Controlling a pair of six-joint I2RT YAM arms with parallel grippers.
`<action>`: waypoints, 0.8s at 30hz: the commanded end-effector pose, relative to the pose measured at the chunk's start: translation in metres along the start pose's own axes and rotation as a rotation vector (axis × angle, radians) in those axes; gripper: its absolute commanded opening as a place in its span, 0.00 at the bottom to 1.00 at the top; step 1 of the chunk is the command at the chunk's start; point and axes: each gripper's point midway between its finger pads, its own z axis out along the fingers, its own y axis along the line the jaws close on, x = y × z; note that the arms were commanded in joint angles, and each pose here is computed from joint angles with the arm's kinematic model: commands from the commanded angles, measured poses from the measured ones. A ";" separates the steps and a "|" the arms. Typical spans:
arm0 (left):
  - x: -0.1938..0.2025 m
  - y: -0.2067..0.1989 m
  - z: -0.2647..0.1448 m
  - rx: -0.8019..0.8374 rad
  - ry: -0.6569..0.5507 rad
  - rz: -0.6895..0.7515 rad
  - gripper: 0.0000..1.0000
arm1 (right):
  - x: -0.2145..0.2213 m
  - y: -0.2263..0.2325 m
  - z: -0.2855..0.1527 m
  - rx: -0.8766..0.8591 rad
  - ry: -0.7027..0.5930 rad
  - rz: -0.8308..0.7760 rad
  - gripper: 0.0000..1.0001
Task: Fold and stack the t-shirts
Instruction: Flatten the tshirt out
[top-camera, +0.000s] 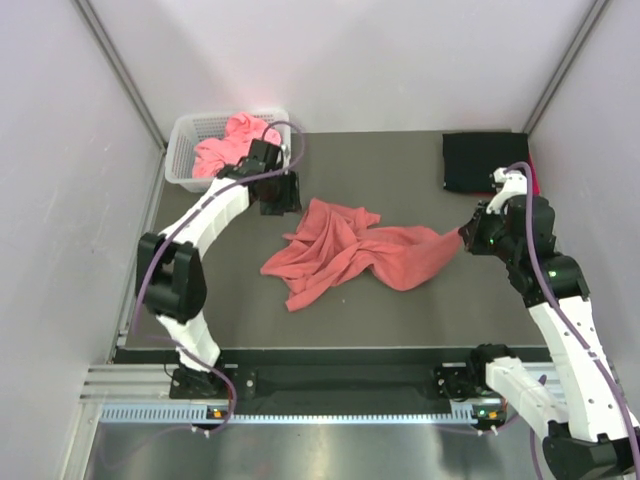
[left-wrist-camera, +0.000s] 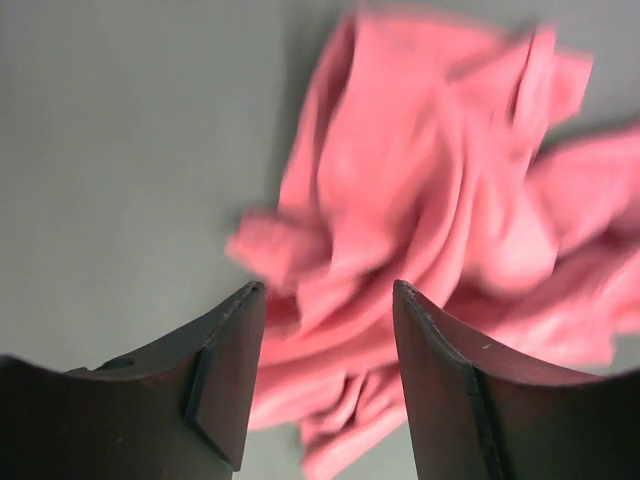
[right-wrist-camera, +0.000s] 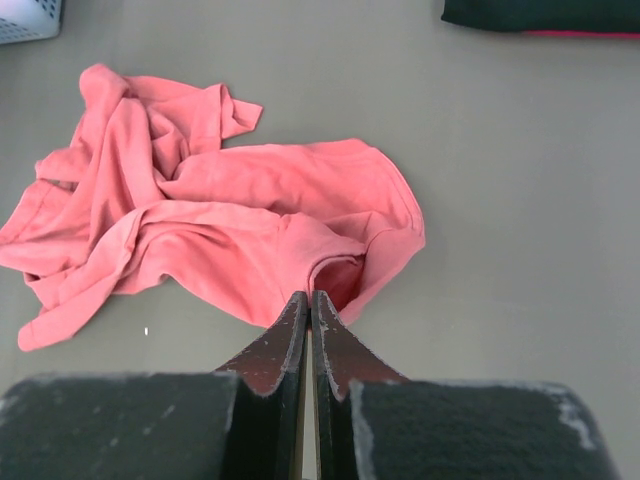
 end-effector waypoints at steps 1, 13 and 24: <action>0.035 0.002 -0.039 0.023 0.036 0.064 0.59 | -0.016 0.000 0.004 0.005 -0.050 0.004 0.00; 0.173 -0.023 -0.067 0.258 0.223 0.101 0.59 | -0.025 0.005 0.004 -0.019 -0.064 0.008 0.00; 0.210 -0.014 -0.037 0.203 0.303 0.147 0.62 | -0.032 0.015 -0.006 -0.066 -0.095 0.007 0.00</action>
